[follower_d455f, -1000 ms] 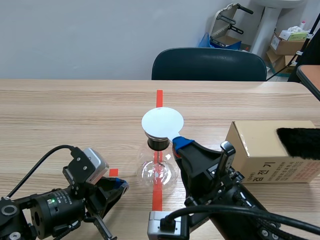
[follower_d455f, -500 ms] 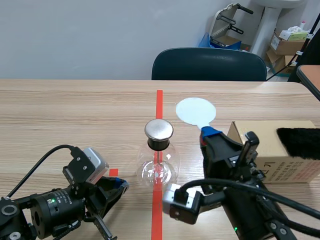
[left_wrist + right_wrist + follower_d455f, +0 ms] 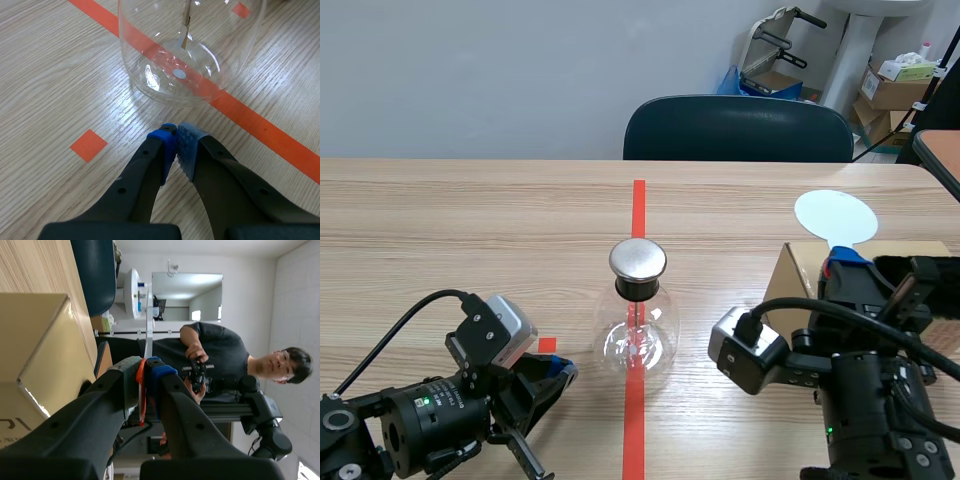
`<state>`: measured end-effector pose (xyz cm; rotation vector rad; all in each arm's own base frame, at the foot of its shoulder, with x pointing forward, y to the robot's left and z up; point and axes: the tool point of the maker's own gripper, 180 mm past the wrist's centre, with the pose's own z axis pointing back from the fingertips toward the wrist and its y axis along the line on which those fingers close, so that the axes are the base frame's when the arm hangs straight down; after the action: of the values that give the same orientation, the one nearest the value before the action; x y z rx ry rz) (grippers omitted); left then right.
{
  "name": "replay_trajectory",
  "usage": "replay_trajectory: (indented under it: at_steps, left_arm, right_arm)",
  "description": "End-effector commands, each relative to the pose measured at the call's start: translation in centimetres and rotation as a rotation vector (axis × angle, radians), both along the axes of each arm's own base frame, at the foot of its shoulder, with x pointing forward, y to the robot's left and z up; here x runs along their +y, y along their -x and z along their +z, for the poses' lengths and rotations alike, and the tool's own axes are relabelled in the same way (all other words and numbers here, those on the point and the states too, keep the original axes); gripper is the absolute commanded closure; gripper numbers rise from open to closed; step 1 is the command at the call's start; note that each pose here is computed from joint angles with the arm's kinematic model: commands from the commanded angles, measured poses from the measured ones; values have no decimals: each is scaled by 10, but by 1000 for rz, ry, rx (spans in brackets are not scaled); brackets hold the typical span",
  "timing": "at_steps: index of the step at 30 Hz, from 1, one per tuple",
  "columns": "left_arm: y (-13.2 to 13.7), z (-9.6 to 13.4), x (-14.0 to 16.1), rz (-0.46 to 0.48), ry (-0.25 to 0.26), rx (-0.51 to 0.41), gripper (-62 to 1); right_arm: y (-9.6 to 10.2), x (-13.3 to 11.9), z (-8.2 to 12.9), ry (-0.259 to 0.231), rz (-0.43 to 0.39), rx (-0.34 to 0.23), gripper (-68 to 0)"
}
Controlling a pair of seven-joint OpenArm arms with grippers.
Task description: Do the electroscope experiment
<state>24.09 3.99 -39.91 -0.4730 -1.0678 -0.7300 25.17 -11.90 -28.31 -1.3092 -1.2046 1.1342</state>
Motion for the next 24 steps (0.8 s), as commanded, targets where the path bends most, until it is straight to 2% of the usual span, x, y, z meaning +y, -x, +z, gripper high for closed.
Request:
replay_trajectory:
  at_steps: [1, 24]
  left_arm:
    - [-2, 5, -4, 0, 21, -11, -40]
    - [-2, 5, -4, 0, 21, -11, -41]
  right_arm:
    - [-3, -3, 13, -4, -6, -45, -9]
    - [-3, -4, 13, -5, -13, -45, -9]
